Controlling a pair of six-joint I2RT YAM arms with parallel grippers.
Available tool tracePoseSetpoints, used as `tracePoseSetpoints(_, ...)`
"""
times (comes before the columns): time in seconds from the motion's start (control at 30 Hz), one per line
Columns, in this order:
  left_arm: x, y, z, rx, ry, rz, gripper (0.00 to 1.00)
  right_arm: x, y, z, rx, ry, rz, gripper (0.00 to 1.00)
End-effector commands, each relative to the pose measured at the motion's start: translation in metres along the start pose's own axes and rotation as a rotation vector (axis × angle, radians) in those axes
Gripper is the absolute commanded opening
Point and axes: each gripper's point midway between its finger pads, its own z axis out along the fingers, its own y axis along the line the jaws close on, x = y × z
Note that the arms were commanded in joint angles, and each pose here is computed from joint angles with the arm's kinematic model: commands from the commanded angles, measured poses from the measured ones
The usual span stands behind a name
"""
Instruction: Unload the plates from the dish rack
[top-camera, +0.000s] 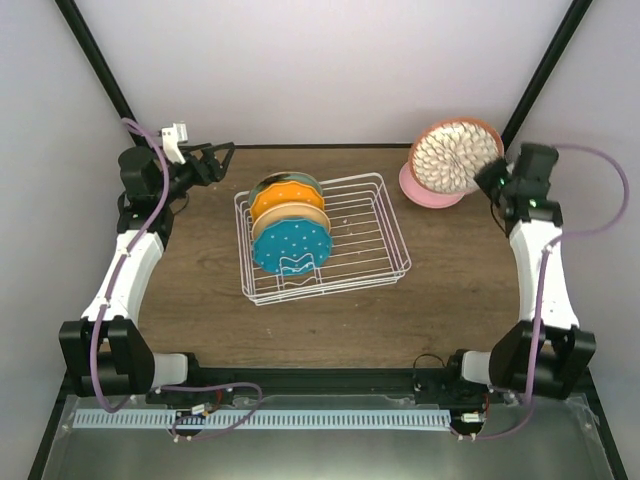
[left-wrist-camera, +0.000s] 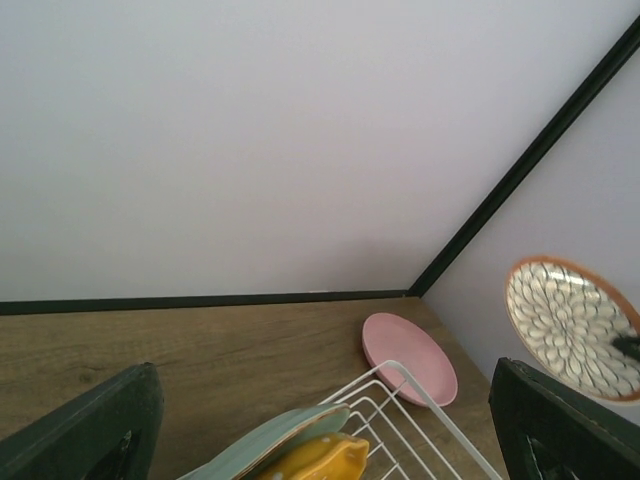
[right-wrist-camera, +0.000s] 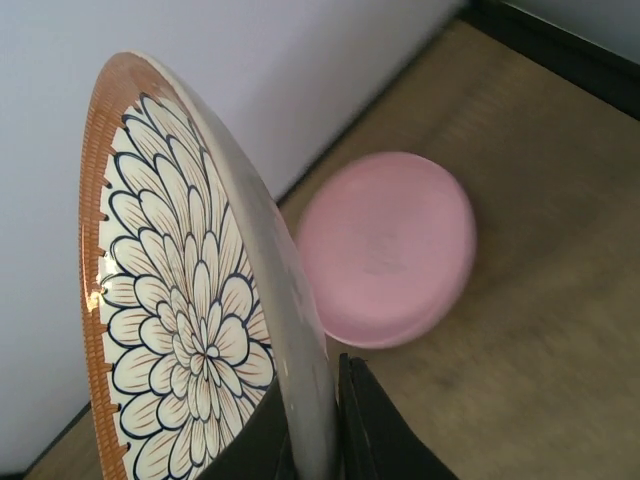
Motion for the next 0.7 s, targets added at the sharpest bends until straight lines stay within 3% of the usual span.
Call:
tracePoseSetpoints(0.0, 0.008, 0.008, 0.003, -0.008, 0.019, 0.005, 0.92, 0.001, -0.029, -0.035, 0.001, -0.074, 0.181, 0.01)
tracePoseSetpoints(0.23, 0.011, 0.012, 0.005, -0.022, 0.036, 0.034, 0.92, 0.075, -0.090, -0.038, 0.142, 0.022, 0.302, 0.01)
tracePoseSetpoints(0.67, 0.017, 0.019, 0.007, -0.043, 0.050, 0.016, 0.92, 0.136, -0.154, -0.038, 0.350, 0.098, 0.346, 0.01)
